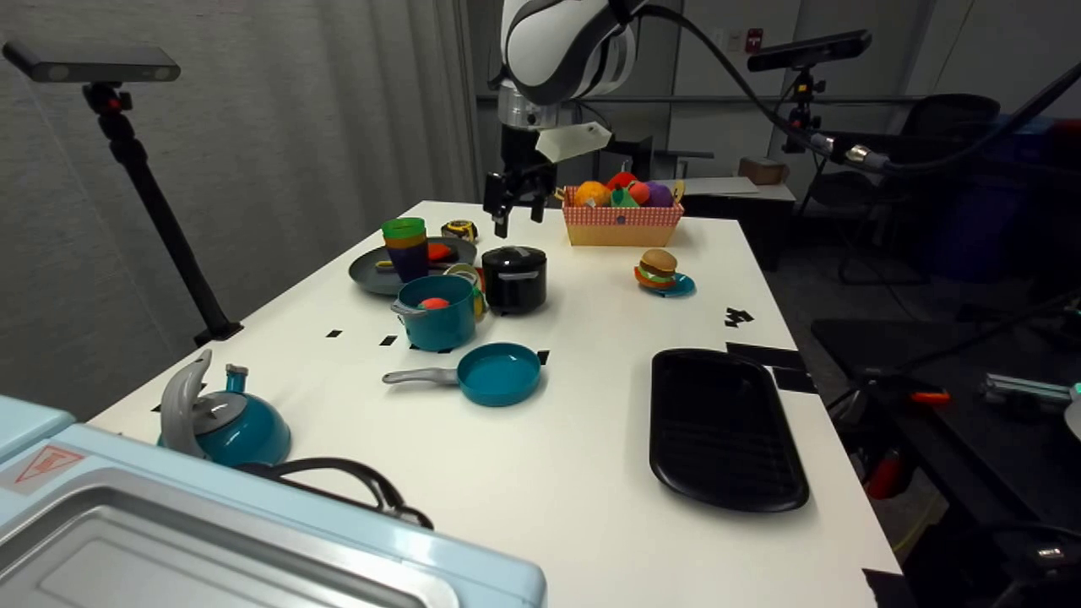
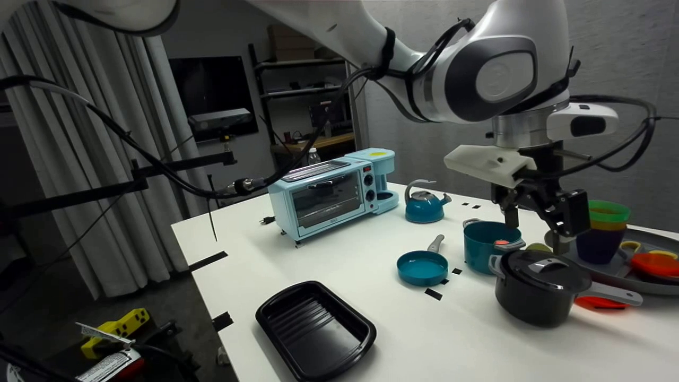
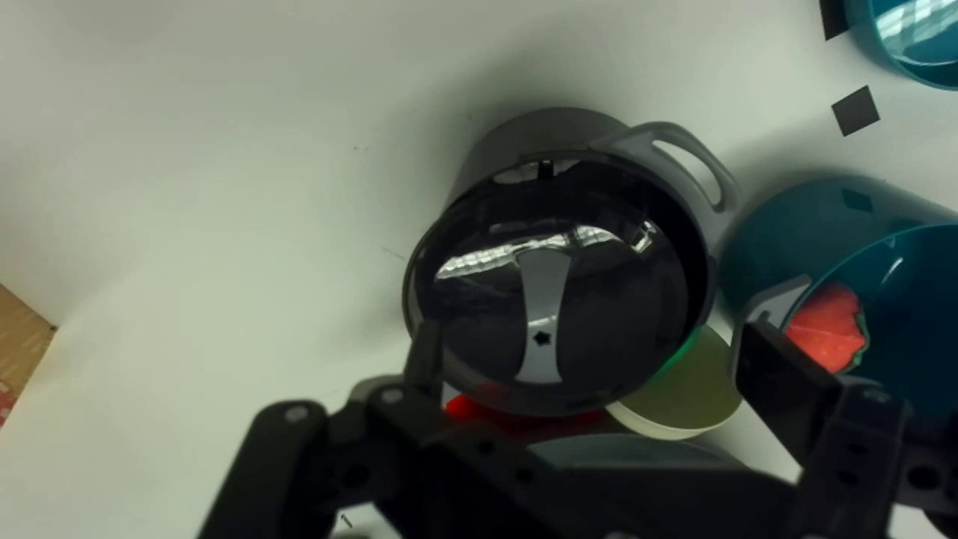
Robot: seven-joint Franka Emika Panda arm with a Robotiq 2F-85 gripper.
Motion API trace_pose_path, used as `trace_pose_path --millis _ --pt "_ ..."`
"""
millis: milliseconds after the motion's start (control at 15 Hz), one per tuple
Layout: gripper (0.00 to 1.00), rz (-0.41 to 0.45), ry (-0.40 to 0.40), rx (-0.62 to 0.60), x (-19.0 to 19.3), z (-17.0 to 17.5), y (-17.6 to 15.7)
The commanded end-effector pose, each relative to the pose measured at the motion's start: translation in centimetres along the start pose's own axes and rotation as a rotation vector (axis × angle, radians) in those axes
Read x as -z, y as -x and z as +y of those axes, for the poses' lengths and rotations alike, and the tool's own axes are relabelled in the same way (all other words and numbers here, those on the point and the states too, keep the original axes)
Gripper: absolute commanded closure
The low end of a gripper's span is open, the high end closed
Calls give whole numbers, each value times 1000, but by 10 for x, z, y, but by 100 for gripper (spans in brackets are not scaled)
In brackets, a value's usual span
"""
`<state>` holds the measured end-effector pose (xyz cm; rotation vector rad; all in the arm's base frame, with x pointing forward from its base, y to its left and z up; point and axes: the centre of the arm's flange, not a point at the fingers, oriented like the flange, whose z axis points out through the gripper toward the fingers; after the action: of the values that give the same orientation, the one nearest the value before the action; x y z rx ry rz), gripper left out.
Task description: Take the lid on the black pot and put it on the blue pot
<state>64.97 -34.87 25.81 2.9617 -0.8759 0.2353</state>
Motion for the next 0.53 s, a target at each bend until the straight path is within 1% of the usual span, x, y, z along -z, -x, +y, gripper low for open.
trace_pose_path --millis 0,467 --pt "0 -14 -51 18 -13 8 -19" --pt "0 -17 -68 20 -40 11 -26"
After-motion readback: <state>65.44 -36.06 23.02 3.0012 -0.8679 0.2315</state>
